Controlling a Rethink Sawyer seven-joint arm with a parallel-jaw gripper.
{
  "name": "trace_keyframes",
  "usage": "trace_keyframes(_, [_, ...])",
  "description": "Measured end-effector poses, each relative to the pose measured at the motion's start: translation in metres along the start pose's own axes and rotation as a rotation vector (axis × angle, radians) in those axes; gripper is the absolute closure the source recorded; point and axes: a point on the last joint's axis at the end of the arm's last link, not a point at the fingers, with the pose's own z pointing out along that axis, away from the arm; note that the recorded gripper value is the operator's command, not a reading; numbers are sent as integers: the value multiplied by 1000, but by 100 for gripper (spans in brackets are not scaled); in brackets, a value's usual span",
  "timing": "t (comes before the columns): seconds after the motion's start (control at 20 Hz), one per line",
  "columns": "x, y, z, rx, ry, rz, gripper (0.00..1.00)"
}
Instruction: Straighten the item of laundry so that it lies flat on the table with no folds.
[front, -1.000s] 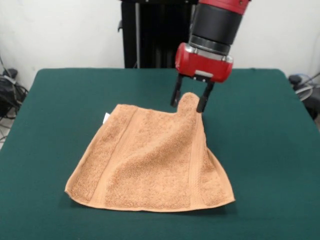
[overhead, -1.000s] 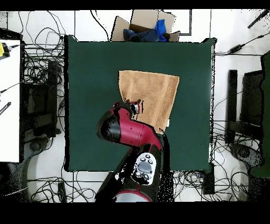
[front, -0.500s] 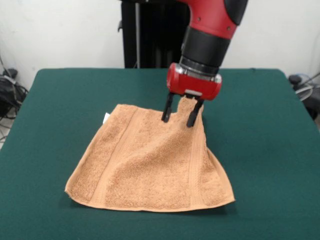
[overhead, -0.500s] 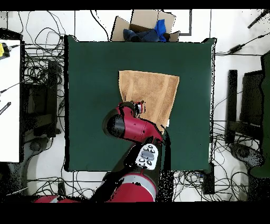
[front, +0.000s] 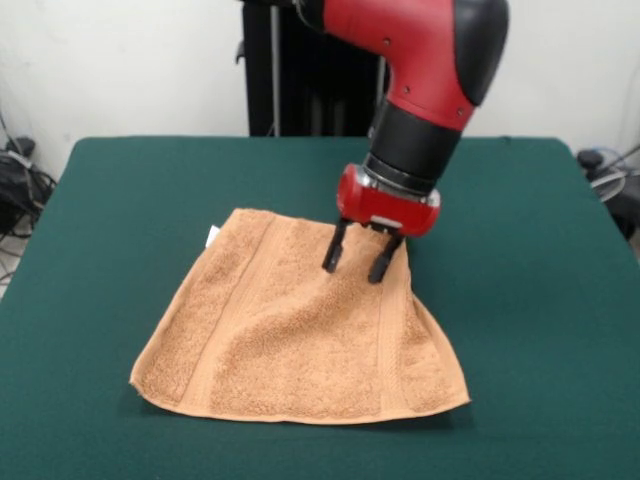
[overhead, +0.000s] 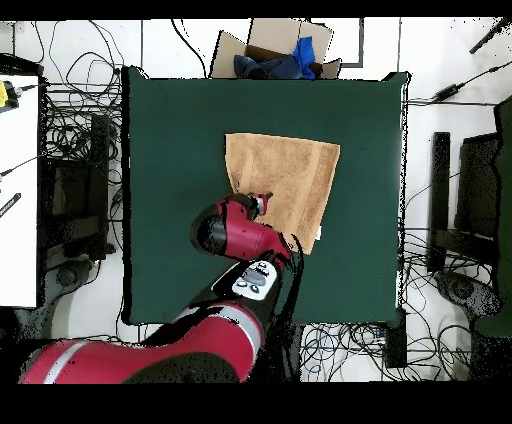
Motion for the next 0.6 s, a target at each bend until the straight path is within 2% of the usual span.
trace_keyframes(0.3, [-8,16,3,33,-13,-6,0])
trace_keyframes(0.6, [-17,10,6,57,-27,-6,0])
